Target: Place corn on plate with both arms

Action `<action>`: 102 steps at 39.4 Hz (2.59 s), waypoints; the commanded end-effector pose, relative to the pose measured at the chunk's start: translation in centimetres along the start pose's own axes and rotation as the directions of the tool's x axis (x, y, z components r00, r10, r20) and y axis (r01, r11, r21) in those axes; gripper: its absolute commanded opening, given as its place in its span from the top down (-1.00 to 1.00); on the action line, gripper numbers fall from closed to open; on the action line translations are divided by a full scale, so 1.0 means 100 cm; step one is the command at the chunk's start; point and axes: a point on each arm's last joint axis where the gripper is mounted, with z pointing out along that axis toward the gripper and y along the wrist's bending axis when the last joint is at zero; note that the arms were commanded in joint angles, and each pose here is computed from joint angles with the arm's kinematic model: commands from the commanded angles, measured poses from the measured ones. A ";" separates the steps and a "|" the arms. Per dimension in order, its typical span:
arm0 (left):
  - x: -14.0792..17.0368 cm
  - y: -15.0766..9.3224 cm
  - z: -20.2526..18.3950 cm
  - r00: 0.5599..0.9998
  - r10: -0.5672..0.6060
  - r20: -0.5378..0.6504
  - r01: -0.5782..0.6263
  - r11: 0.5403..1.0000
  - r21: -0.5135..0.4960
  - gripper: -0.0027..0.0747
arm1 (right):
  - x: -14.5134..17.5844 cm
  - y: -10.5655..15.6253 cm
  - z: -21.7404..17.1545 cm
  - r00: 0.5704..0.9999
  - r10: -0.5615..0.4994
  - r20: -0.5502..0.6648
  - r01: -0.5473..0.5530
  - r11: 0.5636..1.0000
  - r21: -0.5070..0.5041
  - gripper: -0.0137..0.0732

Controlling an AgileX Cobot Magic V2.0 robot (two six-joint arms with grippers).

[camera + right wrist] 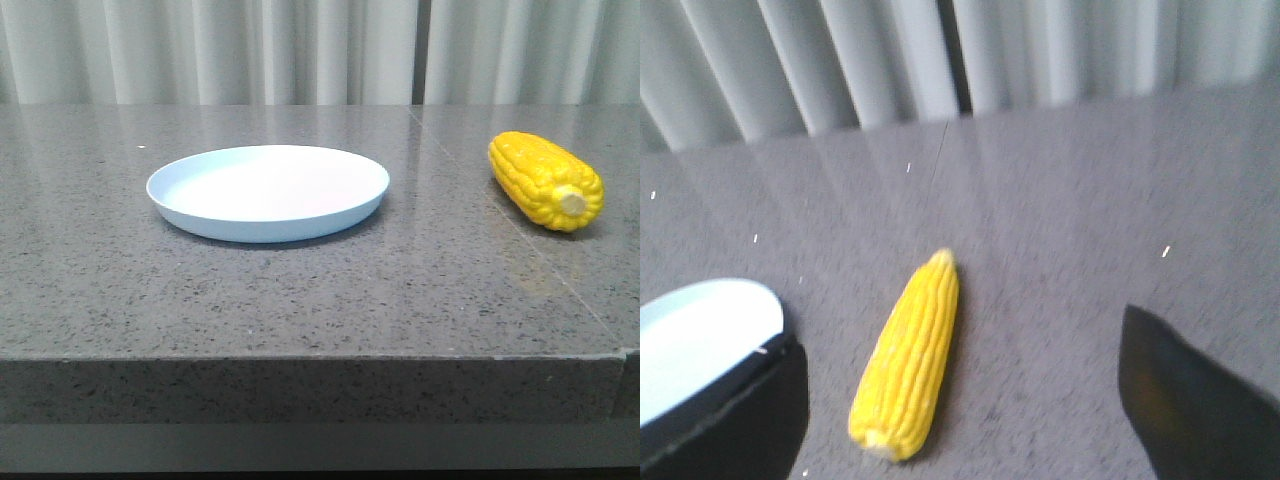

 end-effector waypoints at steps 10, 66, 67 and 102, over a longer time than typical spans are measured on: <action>-0.014 0.000 -0.001 0.996 -0.010 0.085 0.009 1.000 0.005 0.98 | -0.030 0.005 0.092 0.945 0.123 -0.303 -0.130 0.992 -0.003 -0.81; -0.013 0.000 -0.001 0.996 -0.010 0.084 0.009 1.000 0.005 0.98 | -0.023 0.032 0.185 0.858 0.193 -0.476 -0.222 0.975 -0.006 0.25; -0.013 0.000 -0.001 0.996 -0.010 0.084 0.009 1.000 0.005 0.98 | -0.027 0.034 0.184 0.858 0.188 -0.477 -0.221 0.975 -0.013 0.25; -0.013 0.000 0.000 0.997 -0.010 0.081 0.009 1.000 0.005 0.98 | 0.023 0.222 0.239 0.808 -0.068 -0.585 0.046 0.998 -0.053 0.27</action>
